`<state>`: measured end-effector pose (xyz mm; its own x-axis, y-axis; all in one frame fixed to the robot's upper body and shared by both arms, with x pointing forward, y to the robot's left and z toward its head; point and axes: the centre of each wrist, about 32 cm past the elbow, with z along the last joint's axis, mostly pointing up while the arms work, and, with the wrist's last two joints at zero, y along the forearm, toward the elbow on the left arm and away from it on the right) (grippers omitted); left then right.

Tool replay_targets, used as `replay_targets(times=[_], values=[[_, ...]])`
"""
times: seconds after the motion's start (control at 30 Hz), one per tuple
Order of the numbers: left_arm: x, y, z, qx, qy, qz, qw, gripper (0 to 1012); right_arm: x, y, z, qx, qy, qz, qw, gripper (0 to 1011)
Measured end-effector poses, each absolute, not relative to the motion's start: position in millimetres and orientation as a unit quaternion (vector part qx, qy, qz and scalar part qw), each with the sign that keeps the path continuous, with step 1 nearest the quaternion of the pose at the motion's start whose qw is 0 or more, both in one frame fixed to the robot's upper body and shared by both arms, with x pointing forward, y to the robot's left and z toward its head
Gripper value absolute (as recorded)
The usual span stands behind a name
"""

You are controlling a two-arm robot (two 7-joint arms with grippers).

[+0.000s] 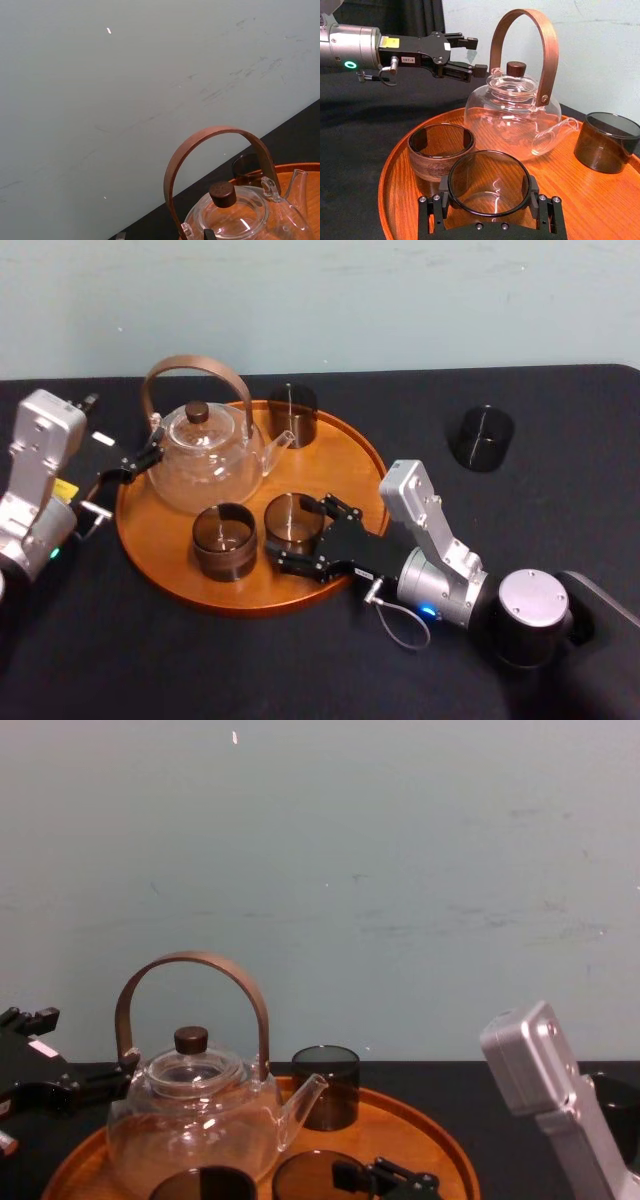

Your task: Pick up the glass from the table and place it on the tray.

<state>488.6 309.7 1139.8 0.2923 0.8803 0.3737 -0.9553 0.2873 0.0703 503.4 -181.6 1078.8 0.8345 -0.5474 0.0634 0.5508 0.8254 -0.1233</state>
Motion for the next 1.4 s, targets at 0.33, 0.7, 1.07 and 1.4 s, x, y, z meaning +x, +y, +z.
replay_targets(times=[0.33,0.7,1.07,1.4], values=[[488.6,309.7,1139.8,0.142,-0.132,0.580,0.791,1009,505.3,-180.7,1076.0,-0.070,-0.007,-0.287,0.955,904],[488.6,309.7,1139.8,0.141,-0.132,0.580,0.791,1010,508.8,-180.0,1075.5,-0.074,0.009,-0.281,0.957,904],[488.6,309.7,1139.8,0.142,-0.132,0.580,0.791,1010,509.3,-179.1,1075.9,-0.077,0.012,-0.279,0.957,905],[488.6,309.7,1139.7,0.142,-0.132,0.580,0.791,1010,508.1,-179.6,1073.8,-0.085,0.015,-0.277,0.957,997]])
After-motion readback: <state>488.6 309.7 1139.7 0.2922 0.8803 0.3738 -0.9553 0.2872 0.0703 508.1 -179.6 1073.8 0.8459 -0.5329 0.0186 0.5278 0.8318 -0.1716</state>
